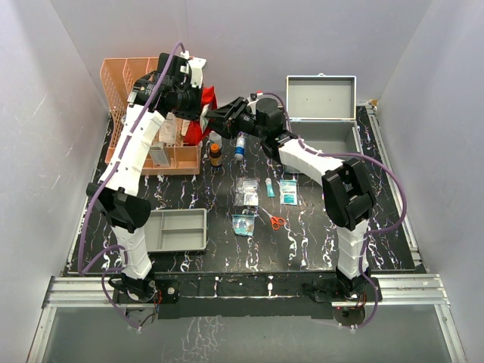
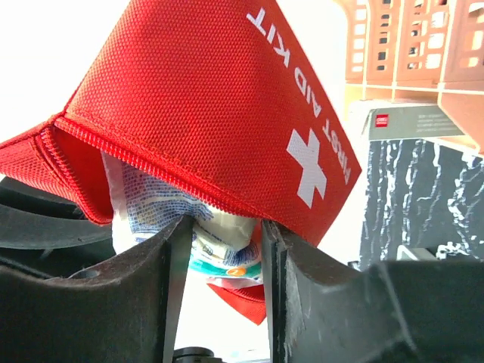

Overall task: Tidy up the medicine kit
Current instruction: Place the medical item at the medicine pouch.

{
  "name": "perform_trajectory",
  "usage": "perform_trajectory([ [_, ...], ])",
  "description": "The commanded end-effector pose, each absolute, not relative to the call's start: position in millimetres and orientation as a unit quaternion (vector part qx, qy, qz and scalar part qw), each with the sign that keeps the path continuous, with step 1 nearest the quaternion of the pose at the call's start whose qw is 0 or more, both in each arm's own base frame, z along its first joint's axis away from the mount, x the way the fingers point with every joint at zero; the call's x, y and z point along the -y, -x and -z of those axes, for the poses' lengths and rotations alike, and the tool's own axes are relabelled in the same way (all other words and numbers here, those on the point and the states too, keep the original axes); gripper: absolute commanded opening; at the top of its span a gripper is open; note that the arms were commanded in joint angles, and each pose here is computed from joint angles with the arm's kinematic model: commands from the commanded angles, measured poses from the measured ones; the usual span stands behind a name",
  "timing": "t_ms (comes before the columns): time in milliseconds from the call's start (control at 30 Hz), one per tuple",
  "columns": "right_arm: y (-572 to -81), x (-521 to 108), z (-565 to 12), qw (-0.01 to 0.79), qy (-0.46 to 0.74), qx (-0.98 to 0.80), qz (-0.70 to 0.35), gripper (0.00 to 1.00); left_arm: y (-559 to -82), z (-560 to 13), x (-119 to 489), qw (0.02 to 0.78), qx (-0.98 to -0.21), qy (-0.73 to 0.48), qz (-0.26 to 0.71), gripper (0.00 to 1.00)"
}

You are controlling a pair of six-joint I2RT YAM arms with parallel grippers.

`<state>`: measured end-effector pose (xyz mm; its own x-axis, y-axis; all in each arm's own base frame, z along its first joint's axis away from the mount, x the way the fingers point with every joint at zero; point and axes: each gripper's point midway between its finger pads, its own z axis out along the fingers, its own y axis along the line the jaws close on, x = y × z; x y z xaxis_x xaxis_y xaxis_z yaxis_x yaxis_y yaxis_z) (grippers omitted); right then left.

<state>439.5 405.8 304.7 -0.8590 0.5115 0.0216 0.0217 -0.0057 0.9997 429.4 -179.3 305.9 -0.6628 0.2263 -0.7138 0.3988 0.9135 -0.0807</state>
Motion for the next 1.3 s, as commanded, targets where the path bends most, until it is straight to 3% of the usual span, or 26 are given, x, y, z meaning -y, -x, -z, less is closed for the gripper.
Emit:
perform_trajectory([
  [0, -437, -401, -343, 0.229, -0.162, -0.682, -0.676, 0.41, -415, -325, 190, 0.382, -0.895, -0.182, 0.143, 0.0],
  [233, -433, -390, -354, 0.261, -0.149, -0.712, -0.635, 0.39, -418, -322, 186, 0.384, -0.896, -0.179, 0.131, 0.0],
  [533, -425, -367, -362, 0.299, -0.137, -0.754, -0.568, 0.23, -421, -318, 185, 0.383, -0.898, -0.176, 0.125, 0.0],
  [767, -422, -353, -361, 0.316, -0.131, -0.787, -0.514, 0.22, -424, -314, 184, 0.381, -0.9, -0.175, 0.119, 0.0],
  [1267, -427, -359, -361, 0.293, -0.128, -0.805, -0.5, 0.22, -428, -307, 185, 0.379, -0.901, -0.181, 0.11, 0.0],
])
